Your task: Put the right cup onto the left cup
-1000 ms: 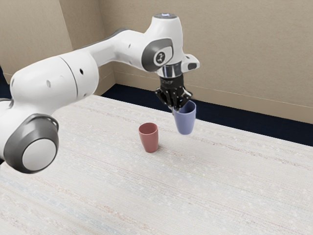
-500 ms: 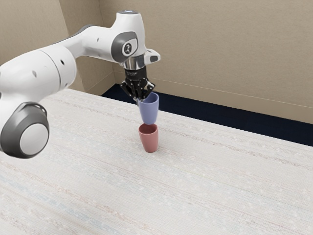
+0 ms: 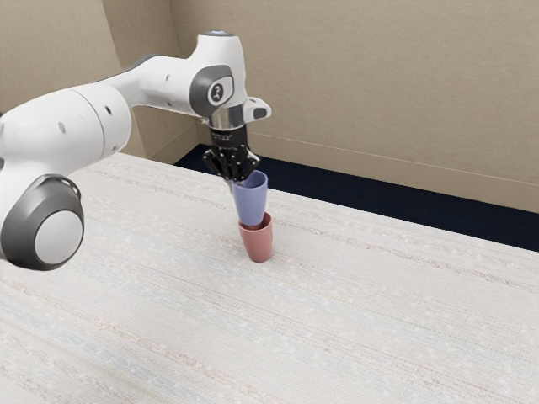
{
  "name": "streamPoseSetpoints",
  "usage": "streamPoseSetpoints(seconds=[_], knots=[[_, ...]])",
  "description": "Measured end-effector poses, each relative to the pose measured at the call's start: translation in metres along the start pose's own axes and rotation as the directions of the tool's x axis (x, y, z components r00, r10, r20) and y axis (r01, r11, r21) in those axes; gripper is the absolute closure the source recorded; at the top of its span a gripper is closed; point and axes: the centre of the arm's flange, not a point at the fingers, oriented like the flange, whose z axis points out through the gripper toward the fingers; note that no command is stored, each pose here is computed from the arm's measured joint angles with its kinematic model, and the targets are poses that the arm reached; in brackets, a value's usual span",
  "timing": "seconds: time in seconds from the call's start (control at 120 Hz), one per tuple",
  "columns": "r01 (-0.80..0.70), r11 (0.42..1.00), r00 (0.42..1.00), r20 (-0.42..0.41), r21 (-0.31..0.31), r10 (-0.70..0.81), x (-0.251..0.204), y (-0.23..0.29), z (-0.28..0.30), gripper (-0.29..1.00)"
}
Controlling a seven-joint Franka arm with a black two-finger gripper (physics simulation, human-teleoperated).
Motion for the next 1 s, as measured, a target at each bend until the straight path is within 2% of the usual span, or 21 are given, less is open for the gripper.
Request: streamPoseSetpoints(seconds=[0.358, 0.533, 0.642, 0.75, 0.833, 0.9, 1.0], knots=[[-0.016, 1.000, 1.000, 0.017, 0.001, 0.016, 0.004, 0.005, 0.020, 0.78], [-0.016, 1.000, 0.999, 0.027, -0.005, 0.016, 0.004, 0.006, 0.029, 0.40], [-0.019, 1.000, 1.000, 0.008, -0.009, 0.019, 0.002, 0.006, 0.015, 0.24], [-0.022, 1.000, 1.000, -0.020, -0.012, 0.022, -0.006, 0.005, -0.016, 0.14], [-0.044, 0.999, 0.997, -0.064, -0.015, 0.043, -0.027, 0.014, -0.067, 0.10], [-0.062, 0.998, 0.995, -0.076, -0.017, 0.061, -0.053, 0.020, -0.103, 0.07], [-0.072, 0.997, 0.996, -0.051, -0.020, 0.071, -0.109, 0.013, -0.136, 0.04]])
